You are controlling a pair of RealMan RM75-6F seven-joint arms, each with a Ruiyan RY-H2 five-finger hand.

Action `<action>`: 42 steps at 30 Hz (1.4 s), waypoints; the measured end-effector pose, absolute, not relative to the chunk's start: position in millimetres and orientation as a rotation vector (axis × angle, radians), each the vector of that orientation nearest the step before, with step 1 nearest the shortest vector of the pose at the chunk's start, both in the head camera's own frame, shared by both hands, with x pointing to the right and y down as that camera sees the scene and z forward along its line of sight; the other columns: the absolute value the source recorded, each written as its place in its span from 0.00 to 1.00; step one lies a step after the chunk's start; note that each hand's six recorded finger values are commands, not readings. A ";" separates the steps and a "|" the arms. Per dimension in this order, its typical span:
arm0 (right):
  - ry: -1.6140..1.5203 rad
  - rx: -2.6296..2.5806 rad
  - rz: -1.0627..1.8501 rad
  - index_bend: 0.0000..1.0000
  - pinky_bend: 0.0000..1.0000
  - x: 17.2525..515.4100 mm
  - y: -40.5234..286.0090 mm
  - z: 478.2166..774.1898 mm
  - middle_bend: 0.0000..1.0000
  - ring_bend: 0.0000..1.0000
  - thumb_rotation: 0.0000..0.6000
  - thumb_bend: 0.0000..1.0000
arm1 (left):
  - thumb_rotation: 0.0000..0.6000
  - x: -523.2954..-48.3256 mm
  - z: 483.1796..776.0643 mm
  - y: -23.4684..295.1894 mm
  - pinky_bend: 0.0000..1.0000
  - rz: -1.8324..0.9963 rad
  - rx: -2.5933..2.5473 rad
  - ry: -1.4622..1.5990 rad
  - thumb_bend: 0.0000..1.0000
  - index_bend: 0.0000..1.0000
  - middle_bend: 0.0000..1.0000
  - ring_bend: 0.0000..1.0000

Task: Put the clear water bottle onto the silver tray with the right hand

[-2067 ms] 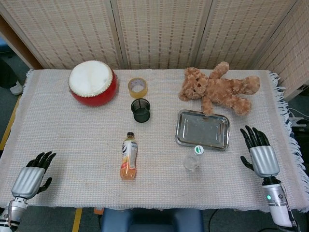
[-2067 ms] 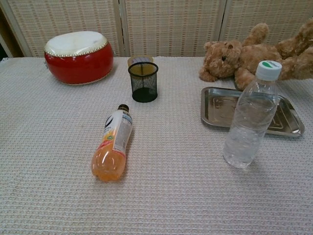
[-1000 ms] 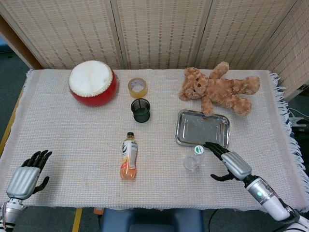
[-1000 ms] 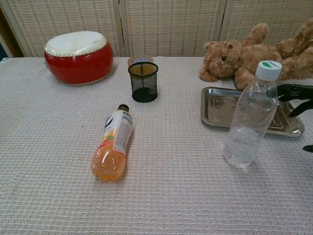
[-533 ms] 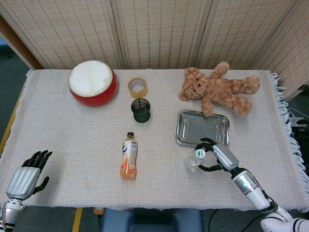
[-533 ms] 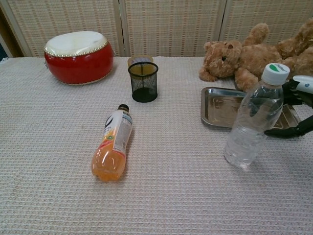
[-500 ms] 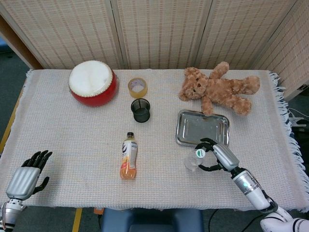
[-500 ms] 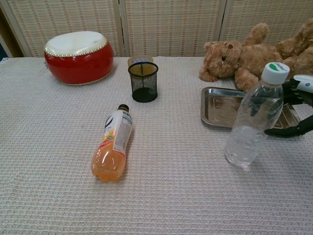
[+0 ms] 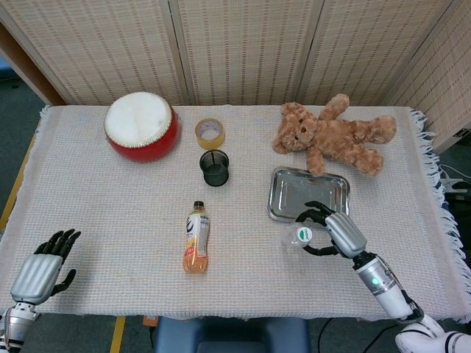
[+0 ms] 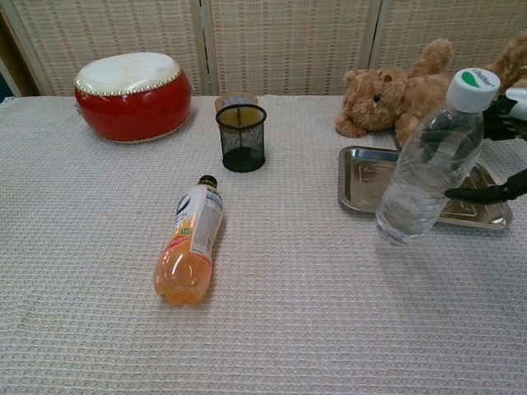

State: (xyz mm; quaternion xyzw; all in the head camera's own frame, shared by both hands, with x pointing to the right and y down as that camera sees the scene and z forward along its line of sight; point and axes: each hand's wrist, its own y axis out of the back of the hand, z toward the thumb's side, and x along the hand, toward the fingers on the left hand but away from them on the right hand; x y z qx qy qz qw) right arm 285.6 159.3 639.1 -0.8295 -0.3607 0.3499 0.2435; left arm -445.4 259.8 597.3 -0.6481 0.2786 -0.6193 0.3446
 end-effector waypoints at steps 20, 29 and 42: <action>-0.783 -1.664 1.037 0.72 0.41 281.5 140.9 642.1 0.48 0.17 1.00 0.00 | 1.00 -446.4 597.4 259.3 0.23 -1.609 -1.686 0.728 0.42 0.00 0.05 0.05; -1.056 -2.430 0.895 0.72 0.41 276.6 142.0 641.0 0.48 0.17 1.00 0.00 | 1.00 -444.8 598.7 259.8 0.23 -1.610 -1.688 0.720 0.42 0.00 0.05 0.05; -1.248 -2.481 0.821 0.72 0.41 289.3 129.1 639.3 0.48 0.17 1.00 0.00 | 1.00 -444.8 598.8 260.4 0.23 -1.611 -1.687 0.718 0.42 0.00 0.05 0.05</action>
